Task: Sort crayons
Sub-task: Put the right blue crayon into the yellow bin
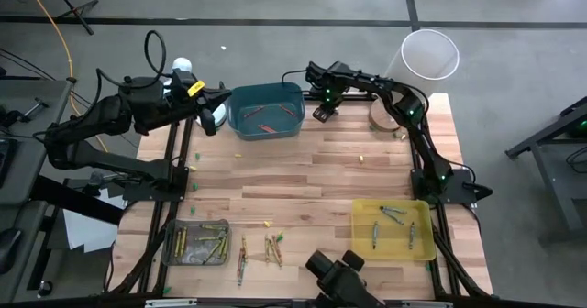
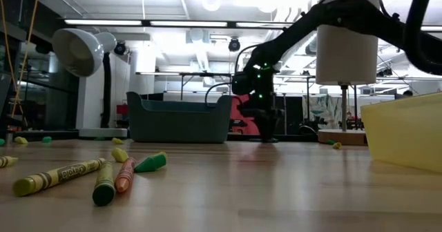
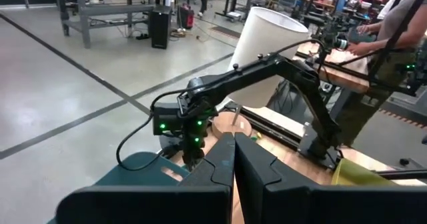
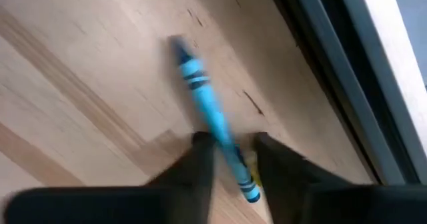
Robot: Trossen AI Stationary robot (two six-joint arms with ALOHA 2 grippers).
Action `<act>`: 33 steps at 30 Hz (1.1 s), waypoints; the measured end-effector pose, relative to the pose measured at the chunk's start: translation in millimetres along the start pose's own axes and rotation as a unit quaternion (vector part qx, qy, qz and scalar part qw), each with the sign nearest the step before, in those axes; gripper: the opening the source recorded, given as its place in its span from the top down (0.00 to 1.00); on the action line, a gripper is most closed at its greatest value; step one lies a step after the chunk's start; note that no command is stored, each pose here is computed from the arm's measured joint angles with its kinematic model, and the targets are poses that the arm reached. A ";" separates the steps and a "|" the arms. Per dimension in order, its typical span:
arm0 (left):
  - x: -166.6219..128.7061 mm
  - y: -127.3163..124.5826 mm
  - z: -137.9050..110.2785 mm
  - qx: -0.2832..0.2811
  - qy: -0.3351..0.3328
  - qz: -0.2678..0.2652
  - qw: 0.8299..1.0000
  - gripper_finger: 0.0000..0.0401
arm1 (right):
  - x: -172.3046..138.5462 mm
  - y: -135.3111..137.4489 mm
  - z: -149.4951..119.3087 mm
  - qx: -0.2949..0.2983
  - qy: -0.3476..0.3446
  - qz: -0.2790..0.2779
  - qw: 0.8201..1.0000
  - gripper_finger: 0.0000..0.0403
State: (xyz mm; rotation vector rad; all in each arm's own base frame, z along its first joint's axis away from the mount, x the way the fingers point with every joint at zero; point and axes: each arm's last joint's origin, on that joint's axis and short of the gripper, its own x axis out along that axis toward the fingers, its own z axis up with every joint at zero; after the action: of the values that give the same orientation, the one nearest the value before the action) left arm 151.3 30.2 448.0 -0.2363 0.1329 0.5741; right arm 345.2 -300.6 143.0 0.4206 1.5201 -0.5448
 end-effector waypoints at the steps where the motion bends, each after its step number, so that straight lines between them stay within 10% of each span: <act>1: 0.0 0.0 0.3 0.001 -0.002 0.001 1.000 1.00 | 0.3 -0.3 -0.4 -0.001 0.002 -0.001 1.000 0.83; 13: -21.9 7.9 14.6 0.022 -0.075 0.010 0.997 1.00 | -110.7 14.3 -13.9 0.035 -0.152 0.056 0.986 0.99; 21: -19.2 7.2 12.0 0.031 -0.061 0.011 0.998 1.00 | -196.9 76.7 -48.7 -0.001 -0.275 0.127 0.953 1.00; 33: -14.4 1.0 6.1 0.006 -0.028 -0.067 0.997 1.00 | -188.6 192.3 -205.3 0.067 -0.345 0.216 0.911 1.00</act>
State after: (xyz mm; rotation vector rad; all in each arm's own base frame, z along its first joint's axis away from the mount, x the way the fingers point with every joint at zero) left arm 139.1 25.1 456.4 -0.2153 0.0658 0.4455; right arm 293.9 -12.0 312.5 0.5769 0.6804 -0.3849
